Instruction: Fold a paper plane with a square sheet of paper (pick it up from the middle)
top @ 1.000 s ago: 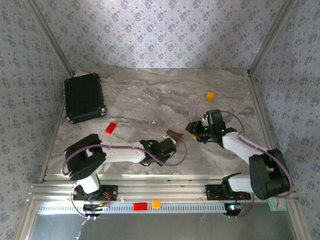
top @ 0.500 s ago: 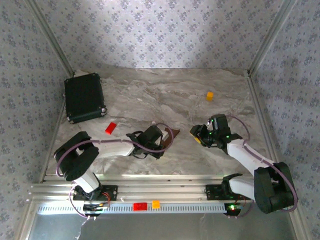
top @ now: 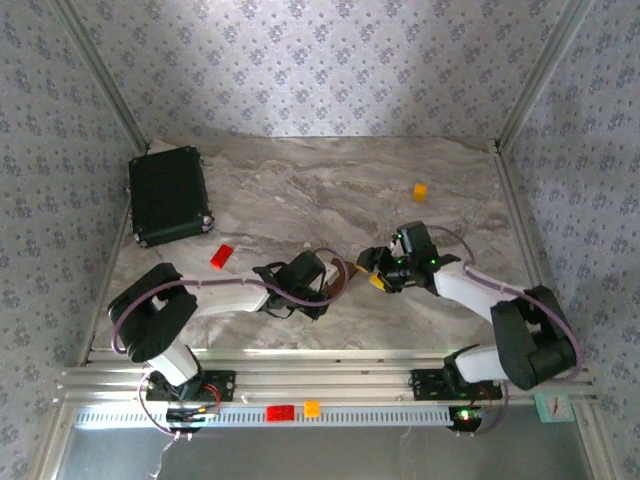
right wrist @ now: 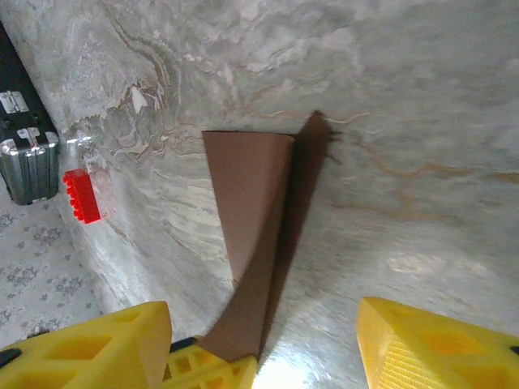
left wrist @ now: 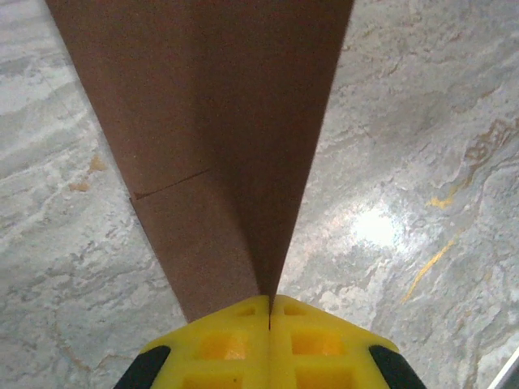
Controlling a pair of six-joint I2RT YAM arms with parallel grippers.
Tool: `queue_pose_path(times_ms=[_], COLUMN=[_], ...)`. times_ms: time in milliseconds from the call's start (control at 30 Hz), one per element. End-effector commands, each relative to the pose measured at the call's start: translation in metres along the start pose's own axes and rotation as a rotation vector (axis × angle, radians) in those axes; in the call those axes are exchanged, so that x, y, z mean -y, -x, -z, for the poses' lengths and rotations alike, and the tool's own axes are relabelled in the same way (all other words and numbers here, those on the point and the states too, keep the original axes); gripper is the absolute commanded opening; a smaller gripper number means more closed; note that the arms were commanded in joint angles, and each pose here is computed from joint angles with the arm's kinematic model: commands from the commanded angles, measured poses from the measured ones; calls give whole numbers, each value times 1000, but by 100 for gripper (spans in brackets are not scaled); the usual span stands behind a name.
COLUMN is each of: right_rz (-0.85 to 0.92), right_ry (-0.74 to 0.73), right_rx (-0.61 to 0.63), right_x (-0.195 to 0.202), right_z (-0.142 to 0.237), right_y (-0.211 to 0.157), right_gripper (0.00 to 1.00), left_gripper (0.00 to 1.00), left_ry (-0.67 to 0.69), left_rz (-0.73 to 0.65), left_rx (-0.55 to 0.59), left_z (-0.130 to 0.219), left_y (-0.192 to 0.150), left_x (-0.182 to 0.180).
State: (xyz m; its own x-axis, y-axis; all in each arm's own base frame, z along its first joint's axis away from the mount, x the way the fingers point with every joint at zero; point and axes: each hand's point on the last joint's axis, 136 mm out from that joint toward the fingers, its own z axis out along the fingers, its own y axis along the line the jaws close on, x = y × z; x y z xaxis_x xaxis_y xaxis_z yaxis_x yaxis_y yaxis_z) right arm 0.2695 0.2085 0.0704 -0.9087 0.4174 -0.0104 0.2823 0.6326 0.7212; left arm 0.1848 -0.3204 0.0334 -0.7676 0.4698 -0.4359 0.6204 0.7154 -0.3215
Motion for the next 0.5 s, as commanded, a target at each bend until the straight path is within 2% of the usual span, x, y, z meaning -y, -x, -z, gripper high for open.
queue_pose_path(times_ms=[0, 267, 467], right_rz=[-27, -55, -73], right_ry=[-22, -100, -111], right_rx=[-47, -167, -194], right_x=[-6, 1, 5], right_z=[-11, -37, -45], right_y=[-4, -18, -21], right_gripper=[64, 57, 44], left_gripper=[1, 2, 4], left_ry=[32, 114, 199], left_rz=[-85, -198, -274], left_rx=[22, -8, -37], left_z=[13, 11, 11], left_y=[12, 7, 2], left_x=[6, 7, 5])
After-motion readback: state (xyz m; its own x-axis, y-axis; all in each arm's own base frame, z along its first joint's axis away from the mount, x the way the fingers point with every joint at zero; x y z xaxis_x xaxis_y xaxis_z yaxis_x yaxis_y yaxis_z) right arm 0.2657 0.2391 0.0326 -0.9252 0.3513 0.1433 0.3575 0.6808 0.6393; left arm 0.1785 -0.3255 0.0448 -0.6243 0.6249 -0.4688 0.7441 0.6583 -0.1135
